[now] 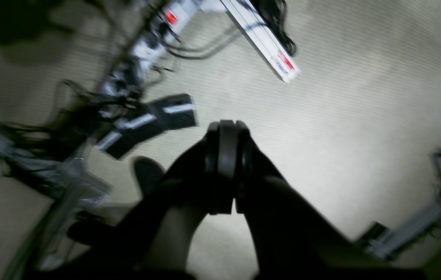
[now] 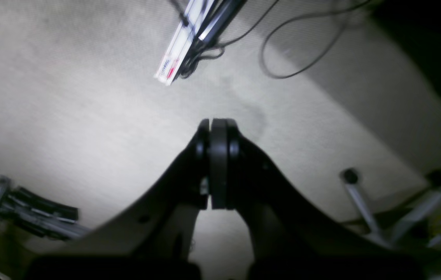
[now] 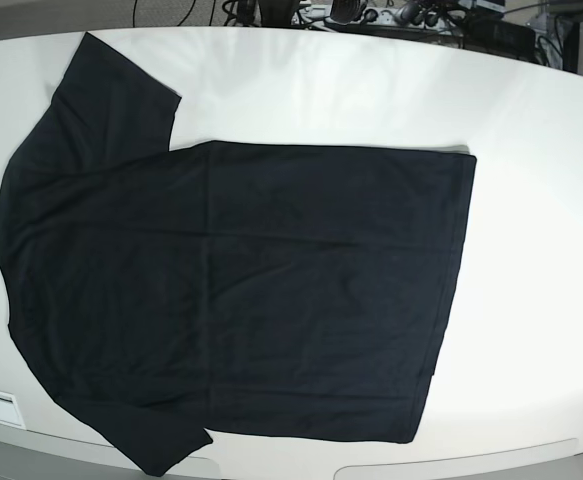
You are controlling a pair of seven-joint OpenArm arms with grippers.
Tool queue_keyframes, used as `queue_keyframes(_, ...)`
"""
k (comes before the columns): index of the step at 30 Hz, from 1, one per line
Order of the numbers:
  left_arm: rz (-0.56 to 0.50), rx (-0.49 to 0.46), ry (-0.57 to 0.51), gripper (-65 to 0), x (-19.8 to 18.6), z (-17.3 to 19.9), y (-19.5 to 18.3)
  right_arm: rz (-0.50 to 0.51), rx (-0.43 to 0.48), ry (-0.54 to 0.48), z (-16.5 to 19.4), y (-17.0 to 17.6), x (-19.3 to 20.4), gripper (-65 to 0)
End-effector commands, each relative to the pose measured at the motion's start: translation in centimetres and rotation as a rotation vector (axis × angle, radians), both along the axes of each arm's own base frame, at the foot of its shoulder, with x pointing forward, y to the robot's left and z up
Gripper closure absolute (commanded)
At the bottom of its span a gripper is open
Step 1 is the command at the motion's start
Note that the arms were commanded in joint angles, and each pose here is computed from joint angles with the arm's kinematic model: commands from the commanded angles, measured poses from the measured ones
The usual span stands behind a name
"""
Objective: Fold the T-shirt properly
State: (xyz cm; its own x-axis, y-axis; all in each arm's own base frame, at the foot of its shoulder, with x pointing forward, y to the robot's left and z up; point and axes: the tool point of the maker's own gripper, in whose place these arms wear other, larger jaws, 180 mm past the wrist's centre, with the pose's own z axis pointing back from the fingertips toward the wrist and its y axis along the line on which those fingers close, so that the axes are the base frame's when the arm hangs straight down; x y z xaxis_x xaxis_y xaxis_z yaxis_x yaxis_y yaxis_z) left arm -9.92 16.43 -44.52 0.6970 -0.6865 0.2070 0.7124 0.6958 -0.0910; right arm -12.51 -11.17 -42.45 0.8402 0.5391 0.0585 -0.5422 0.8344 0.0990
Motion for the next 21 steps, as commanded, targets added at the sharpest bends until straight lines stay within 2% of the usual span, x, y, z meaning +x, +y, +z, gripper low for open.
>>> queue_keyframes(1, -0.010, -0.020, -0.003, 0.0, -0.1, 1.3, -0.3, 0.004, 0.008, 0.000, 1.4, 0.3, -0.5, 0.0)
queue_keyframes(5, -0.013, -0.024, -0.091, 0.0, 2.9, 4.5, -0.1, 0.020, -0.028, -0.133, 3.6, 0.1, 3.6, 0.0)
queue_keyframes(9, -0.021, -0.026, -0.183, 0.0, 6.8, 7.5, 0.0, 0.026, -0.076, -0.159, 4.9, -0.5, 5.3, 0.0)
queue_keyframes(13, -0.044, -0.020, -0.350, 0.0, 12.0, 10.7, 0.3, 0.019, -0.061, -0.200, 5.7, -0.2, 6.6, 0.0)
queue_keyframes(17, -0.120, 0.028, -0.548, 0.0, 17.7, 13.3, 1.4, 0.017, -0.055, -0.227, 6.3, 0.0, 7.3, 0.0)
queue_keyframes(21, -0.301, 0.034, -0.610, 0.0, 21.2, 13.6, 1.7, 0.013, -0.050, -0.250, 6.8, 0.1, 8.1, 0.0)
